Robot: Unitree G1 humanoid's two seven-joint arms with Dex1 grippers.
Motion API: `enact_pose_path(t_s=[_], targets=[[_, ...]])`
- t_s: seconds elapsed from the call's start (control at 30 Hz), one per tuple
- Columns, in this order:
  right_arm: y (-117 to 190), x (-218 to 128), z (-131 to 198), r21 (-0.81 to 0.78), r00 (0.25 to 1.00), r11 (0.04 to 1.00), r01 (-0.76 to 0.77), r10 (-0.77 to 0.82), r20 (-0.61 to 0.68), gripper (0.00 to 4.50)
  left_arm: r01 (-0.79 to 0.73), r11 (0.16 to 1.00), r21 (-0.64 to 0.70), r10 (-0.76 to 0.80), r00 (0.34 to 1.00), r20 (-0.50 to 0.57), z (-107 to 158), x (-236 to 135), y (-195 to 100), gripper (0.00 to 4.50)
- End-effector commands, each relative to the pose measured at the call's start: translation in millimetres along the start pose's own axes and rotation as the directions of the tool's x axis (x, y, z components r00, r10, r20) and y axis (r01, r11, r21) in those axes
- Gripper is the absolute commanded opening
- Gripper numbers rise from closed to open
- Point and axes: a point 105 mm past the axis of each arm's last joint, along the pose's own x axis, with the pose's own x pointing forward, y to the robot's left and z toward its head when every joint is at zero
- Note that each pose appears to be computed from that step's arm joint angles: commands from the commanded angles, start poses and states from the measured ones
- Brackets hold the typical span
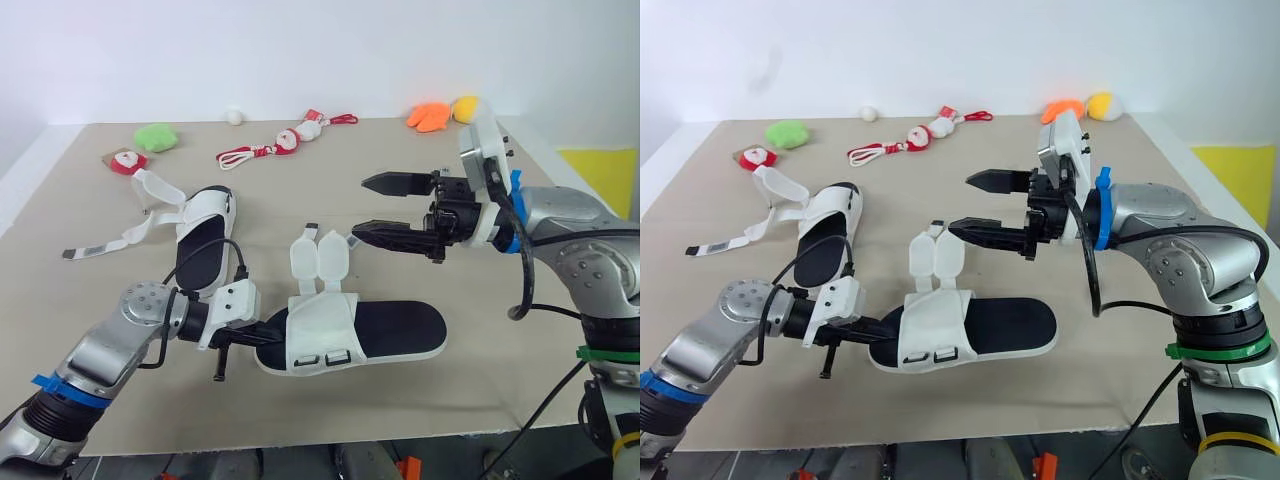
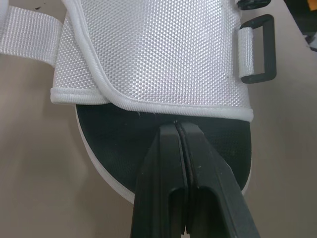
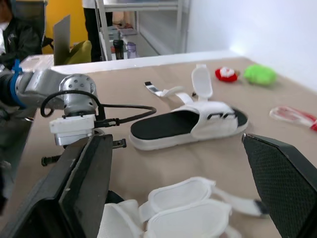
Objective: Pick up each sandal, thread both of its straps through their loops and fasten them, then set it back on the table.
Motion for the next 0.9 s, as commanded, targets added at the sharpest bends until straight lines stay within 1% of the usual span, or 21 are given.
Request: enact_pose_path(t_s=[0.03, 0.07, 0.1, 0.13, 0.23, 0.3, 0.37, 0.4, 0.5, 0.67, 0.77, 0.9], targets=[[-4.1, -13.8, -7.6, 0.148, 0.996, 0.987, 0.057, -0.046, -0.076, 4.5, 0.015, 0.999, -0.039, -0.019, 0.995, -0.093, -28.0, 11.2, -10.6, 0.04], [-8.4, -16.6, -16.4, 0.243, 0.992, 0.966, 0.087, -0.061, -0.113, 4.5, 0.015, 0.999, -0.047, -0.019, 0.996, -0.084, -27.9, 12.6, -11.7, 0.04], [-16.9, -17.8, -20.3, 0.358, 0.991, 0.926, 0.117, -0.083, -0.108, 4.5, 0.014, 0.999, -0.05, -0.018, 0.997, -0.08, -27.7, 13.5, -12.2, 0.04], [-26.6, -19.0, -26.8, 0.482, 0.987, 0.864, 0.148, -0.102, -0.121, 4.5, 0.012, 0.999, -0.052, -0.016, 0.997, -0.075, -26.9, 13.8, -12.1, 0.04], [-46.7, -18.5, -32.7, 0.701, 0.985, 0.692, 0.173, -0.128, -0.117, 4.5, 0.002, 0.999, -0.052, -0.006, 0.997, -0.071, -25.9, 13.0, -11.1, 0.04], [-59.3, -17.0, -35.9, 0.79, 0.983, 0.587, 0.176, -0.154, -0.104, 4.5, -0.004, 0.999, -0.052, 0.0, 0.997, -0.072, -26.0, 12.1, -10.6, 0.04], [-66.1, -15.1, -42.8, 0.84, 0.978, 0.509, 0.19, -0.169, -0.118, 4.5, -0.007, 0.999, -0.053, 0.003, 0.997, -0.074, -26.2, 11.4, -10.4, 0.04], [-68.3, -13.6, -53.3, 0.867, 0.975, 0.454, 0.205, -0.171, -0.141, 4.5, -0.01, 0.999, -0.052, 0.006, 0.997, -0.075, -26.0, 10.7, -10.1, 0.04], [-67.7, -8.0, -82.5, 0.91, 0.965, 0.33, 0.251, -0.157, -0.209, 4.5, -0.023, 0.998, -0.05, 0.019, 0.997, -0.08, -25.8, 8.9, -8.9, 0.04], [-66.4, -2.0, -106.9, 0.928, 0.954, 0.24, 0.286, -0.159, -0.253, 4.5, -0.035, 0.998, -0.049, 0.031, 0.996, -0.081, -24.6, 6.9, -8.5, 0.04], [-67.2, 7.3, -118.8, 0.939, 0.953, 0.193, 0.285, -0.166, -0.255, 4.5, -0.042, 0.998, -0.051, 0.038, 0.996, -0.081, -24.6, 6.1, -8.2, 0.04], [-81.1, 22.5, -130.7, 0.952, 0.939, 0.119, 0.283, -0.238, -0.25, 4.5, -0.045, 0.998, -0.048, 0.041, 0.996, -0.083, -25.7, 7.1, -8.1, 0.04]])
